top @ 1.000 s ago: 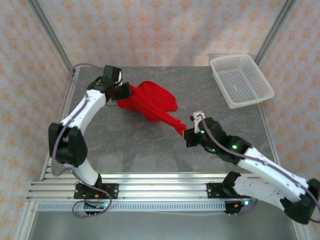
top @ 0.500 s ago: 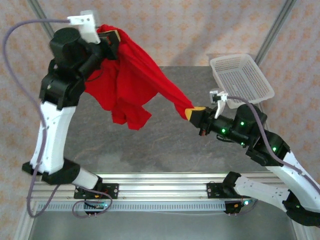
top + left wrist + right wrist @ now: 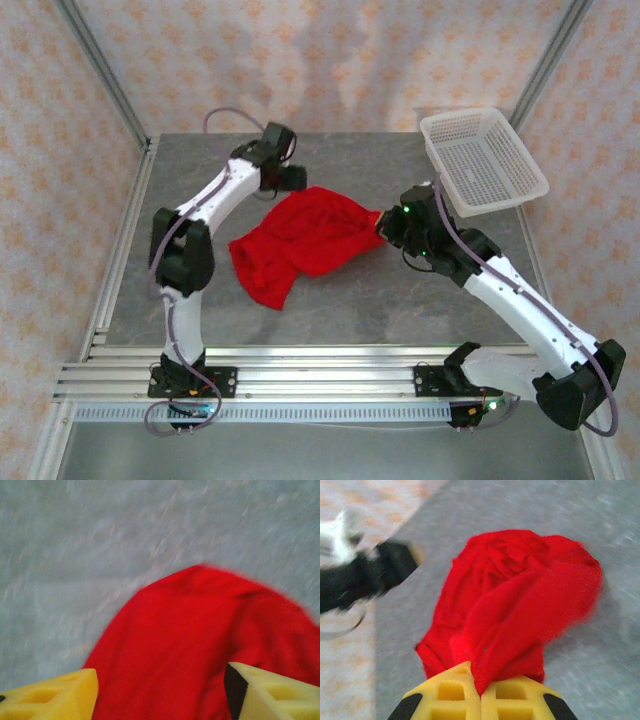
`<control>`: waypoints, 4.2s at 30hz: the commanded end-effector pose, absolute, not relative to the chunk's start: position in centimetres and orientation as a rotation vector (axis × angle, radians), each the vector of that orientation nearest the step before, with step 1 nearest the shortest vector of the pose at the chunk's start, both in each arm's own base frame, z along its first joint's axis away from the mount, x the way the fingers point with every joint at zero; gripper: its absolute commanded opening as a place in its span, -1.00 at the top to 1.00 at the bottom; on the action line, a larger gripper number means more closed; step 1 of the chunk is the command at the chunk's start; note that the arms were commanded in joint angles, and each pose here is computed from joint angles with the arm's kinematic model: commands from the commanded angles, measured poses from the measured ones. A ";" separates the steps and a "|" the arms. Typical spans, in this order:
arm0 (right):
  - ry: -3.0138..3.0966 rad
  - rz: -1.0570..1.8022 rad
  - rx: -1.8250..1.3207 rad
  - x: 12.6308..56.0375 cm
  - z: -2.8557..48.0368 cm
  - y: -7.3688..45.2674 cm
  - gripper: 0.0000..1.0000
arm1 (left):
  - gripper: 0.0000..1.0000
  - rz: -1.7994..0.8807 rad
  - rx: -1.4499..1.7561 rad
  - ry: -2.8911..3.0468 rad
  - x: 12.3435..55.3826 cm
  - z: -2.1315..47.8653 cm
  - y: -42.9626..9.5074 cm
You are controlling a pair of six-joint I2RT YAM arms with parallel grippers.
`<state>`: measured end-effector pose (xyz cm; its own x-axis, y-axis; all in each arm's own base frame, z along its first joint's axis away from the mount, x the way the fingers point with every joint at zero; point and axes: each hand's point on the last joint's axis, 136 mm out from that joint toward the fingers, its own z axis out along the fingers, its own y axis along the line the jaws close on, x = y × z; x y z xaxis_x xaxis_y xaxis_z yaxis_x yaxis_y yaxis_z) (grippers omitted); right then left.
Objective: Fold the inside-out t-shirt
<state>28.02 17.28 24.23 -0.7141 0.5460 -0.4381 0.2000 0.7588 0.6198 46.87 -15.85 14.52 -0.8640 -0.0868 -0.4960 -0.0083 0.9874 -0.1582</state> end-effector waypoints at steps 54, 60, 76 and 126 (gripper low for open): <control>2.185 0.447 0.666 26.7 29.1 8.8 1.00 | 1.00 -0.330 -0.266 2.351 33.3 21.2 -9.8; 1.913 0.412 0.621 25.0 39.5 5.0 1.00 | 1.00 -0.392 -0.291 2.140 31.1 31.6 -8.2; 1.714 0.373 0.644 20.8 45.9 0.6 1.00 | 1.00 -0.129 -0.510 2.119 33.0 31.2 -2.0; 2.361 0.350 0.617 38.8 24.7 12.1 1.00 | 0.49 -0.666 -1.040 2.355 22.5 11.1 -12.3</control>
